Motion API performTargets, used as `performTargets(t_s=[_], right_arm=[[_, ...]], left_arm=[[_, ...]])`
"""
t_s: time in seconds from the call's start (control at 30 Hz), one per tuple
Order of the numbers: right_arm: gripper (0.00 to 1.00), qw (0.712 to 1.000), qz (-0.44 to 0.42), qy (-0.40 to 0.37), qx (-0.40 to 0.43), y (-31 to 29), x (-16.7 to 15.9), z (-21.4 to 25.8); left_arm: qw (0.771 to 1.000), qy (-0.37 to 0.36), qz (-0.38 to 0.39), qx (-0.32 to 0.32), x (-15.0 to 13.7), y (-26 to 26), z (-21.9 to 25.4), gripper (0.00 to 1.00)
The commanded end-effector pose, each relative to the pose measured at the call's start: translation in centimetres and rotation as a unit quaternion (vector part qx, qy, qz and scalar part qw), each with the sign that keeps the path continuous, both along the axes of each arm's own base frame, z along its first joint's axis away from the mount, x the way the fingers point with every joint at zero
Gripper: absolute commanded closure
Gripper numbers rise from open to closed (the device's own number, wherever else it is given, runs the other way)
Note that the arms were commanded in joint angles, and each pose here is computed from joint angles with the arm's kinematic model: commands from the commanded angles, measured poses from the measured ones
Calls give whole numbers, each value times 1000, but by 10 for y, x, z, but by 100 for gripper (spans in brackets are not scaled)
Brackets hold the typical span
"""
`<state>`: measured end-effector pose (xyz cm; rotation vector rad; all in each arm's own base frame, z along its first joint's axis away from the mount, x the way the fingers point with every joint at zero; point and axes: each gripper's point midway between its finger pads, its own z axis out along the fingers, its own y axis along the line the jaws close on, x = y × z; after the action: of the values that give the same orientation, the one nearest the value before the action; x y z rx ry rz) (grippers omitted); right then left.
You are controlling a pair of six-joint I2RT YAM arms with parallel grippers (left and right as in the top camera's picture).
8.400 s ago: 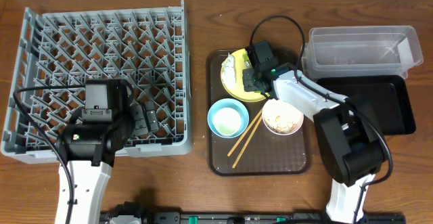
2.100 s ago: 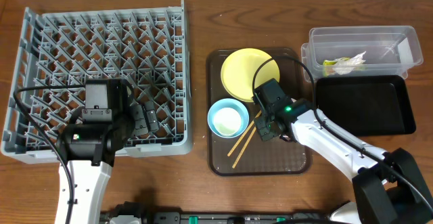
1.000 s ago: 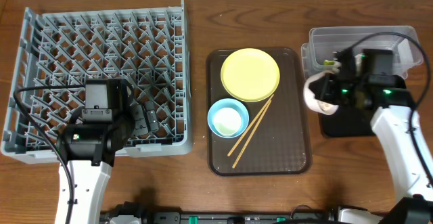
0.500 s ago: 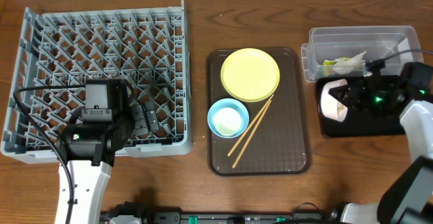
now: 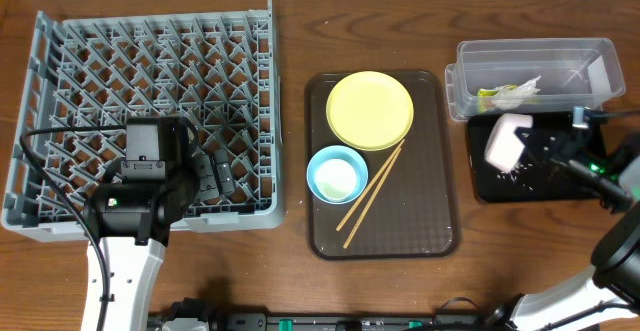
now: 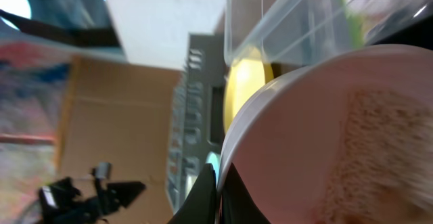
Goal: Sort waste into correct bins and load items into the dishwasher rack
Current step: 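Tip the rice bowl over the black tray to dump the rice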
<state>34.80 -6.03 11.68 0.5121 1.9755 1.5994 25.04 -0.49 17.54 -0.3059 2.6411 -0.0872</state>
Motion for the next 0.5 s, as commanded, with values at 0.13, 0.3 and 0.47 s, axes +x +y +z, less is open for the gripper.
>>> performTargets(t_s=[0.13,0.3,0.47], right_arm=[[99,995,-64,-25,71,-42,-10,20],[99,993,-88,-19,78,-58,-16,20],[99,993,-80,-13,83,-52,-14,20]], left_arm=[[1000,-9,5,-3,4,1,7,4],[1000,-10,5,-3,4,1,7,4],[1000,-11,5,-4,4,0,7,4]])
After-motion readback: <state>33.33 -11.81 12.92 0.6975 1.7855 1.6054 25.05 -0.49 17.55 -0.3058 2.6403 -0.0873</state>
